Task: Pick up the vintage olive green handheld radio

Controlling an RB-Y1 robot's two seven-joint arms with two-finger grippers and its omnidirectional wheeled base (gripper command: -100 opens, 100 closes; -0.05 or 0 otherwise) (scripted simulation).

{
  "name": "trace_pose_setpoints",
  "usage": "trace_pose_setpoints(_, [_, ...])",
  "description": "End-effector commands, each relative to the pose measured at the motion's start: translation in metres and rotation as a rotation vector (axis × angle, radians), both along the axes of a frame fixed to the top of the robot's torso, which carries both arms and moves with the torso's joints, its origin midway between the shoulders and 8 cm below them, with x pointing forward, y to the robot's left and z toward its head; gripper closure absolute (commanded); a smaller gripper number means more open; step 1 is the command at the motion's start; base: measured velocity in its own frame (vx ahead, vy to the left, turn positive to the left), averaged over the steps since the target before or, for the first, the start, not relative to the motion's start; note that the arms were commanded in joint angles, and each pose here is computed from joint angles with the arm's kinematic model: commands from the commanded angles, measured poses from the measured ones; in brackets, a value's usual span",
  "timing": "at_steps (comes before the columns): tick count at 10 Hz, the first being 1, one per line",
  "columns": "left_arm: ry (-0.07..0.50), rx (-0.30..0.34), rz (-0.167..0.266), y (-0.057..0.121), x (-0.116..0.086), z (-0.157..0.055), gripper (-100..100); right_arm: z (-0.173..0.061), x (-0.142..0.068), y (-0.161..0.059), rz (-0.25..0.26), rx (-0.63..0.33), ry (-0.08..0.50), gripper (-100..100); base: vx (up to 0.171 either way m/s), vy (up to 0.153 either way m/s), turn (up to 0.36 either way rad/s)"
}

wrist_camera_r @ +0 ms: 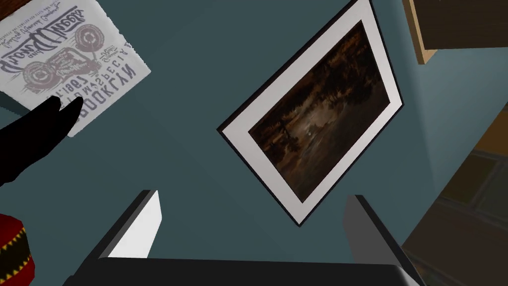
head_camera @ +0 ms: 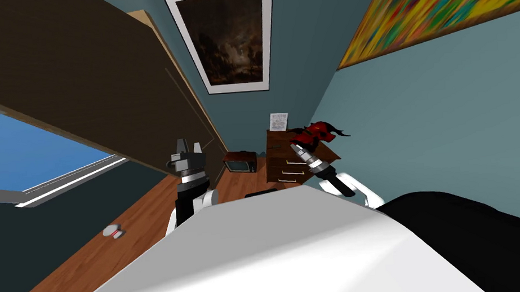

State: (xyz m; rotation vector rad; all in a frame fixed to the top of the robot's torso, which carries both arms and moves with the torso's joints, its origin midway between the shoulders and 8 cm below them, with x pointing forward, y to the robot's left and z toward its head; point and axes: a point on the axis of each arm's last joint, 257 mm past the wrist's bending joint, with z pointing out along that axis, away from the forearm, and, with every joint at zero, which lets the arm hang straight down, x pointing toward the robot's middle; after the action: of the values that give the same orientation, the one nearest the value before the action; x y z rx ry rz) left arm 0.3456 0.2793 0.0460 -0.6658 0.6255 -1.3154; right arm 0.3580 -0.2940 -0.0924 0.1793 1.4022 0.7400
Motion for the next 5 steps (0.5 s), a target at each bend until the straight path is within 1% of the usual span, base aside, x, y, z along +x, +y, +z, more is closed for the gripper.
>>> trace_pose_setpoints(1, [0.0, 0.0, 0.0, 0.0, 0.0, 0.0, 0, -0.012, -0.002, -0.005, 0.006, -0.061, 0.028, -100, -0.041, -0.023, 0.075])
trace_pose_setpoints(2, [0.0, 0.0, 0.0, 0.0, 0.0, 0.0, 0, -0.03, -0.005, -0.022, -0.015, -0.134, 0.071, -100, -0.047, -0.021, 0.183])
trace_pose_setpoints(3, [0.0, 0.0, 0.0, 0.0, 0.0, 0.0, 0, -0.03, -0.005, -0.02, 0.0, -0.155, 0.075, -100, -0.039, -0.019, 0.104])
trace_pose_setpoints(4, [0.0, 0.0, 0.0, 0.0, 0.0, 0.0, 0, -0.047, -0.009, -0.038, -0.022, -0.224, 0.118, -100, -0.05, -0.014, 0.215])
trace_pose_setpoints(5, [0.0, 0.0, 0.0, 0.0, 0.0, 0.0, 0, -0.047, -0.008, -0.036, -0.002, -0.249, 0.123, -100, -0.04, -0.012, 0.081])
